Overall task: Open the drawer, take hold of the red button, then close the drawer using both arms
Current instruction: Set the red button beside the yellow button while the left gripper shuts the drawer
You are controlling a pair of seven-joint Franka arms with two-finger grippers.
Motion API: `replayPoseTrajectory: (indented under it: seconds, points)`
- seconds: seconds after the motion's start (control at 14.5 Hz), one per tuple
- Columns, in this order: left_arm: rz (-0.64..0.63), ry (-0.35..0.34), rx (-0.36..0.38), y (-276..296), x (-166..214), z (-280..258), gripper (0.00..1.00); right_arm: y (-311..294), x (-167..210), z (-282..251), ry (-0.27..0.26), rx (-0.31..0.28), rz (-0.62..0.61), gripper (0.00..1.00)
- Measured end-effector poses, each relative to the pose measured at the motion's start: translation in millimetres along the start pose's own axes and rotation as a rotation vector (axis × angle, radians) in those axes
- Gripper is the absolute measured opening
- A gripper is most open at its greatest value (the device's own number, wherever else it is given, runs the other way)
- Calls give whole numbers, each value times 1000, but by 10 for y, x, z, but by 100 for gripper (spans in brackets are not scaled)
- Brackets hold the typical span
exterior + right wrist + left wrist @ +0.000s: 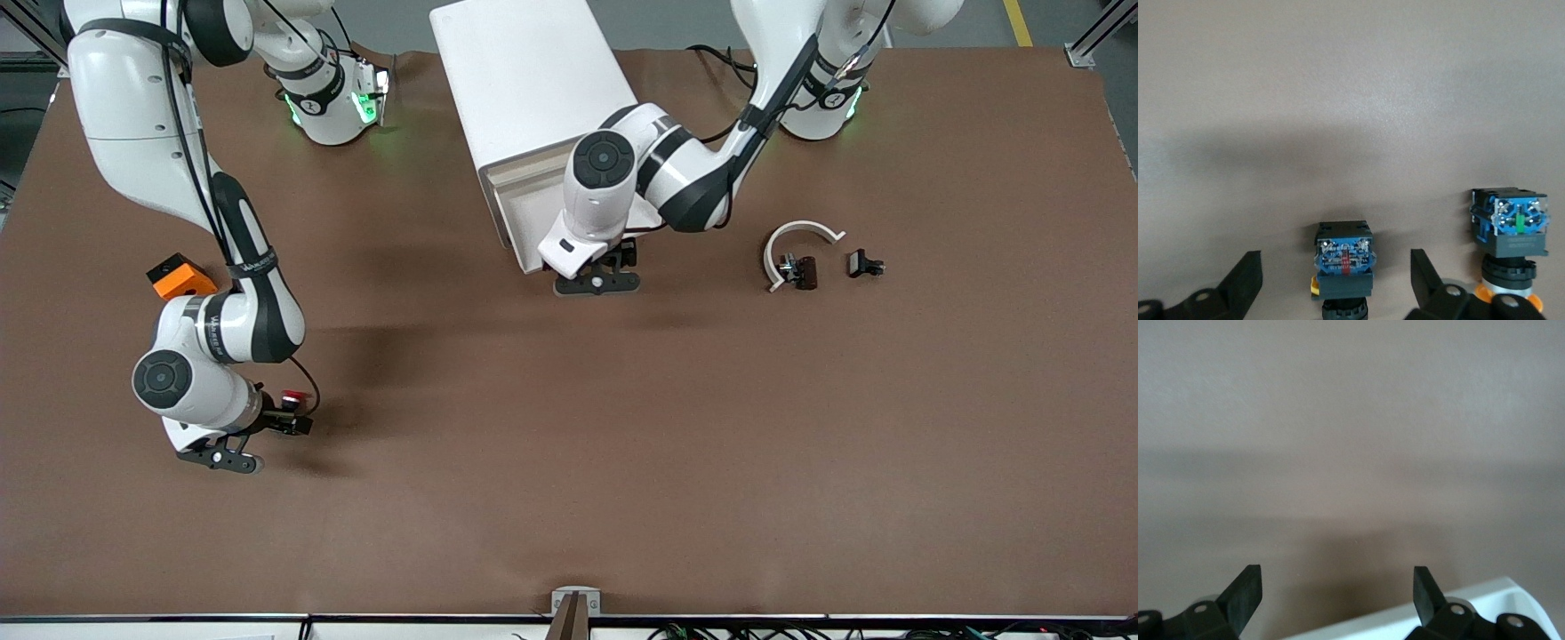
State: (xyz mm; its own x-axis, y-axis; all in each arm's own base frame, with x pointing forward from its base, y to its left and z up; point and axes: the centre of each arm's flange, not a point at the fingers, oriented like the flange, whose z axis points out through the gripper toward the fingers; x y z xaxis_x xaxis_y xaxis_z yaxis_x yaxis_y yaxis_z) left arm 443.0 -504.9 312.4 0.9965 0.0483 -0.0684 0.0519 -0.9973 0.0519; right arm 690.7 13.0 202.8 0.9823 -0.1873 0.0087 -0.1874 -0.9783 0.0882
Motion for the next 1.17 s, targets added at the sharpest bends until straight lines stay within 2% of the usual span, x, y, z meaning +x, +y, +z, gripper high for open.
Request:
replayPoseTrajectory:
  seconds: [0.21, 0.41, 0.62, 0.9, 1.17]
  points:
    - [-10, -12, 7, 100, -133, 101, 100, 33, 5, -376, -44, -7, -16, 100]
    - [-31, -47, -16, 162, -218, 127, 100, 128, -82, -1165, -81, -5, -19, 100]
    - [-79, -114, -65, 231, -310, 132, 100, 291, -299, -2019, -103, 5, -58, 100]
    - [-134, -212, -126, 360, -508, 162, 100, 879, -587, -2853, -113, 29, -99, 100]
    - [-161, -281, -140, 453, -738, 272, 100, 1486, -854, -3289, -124, 50, -112, 100]
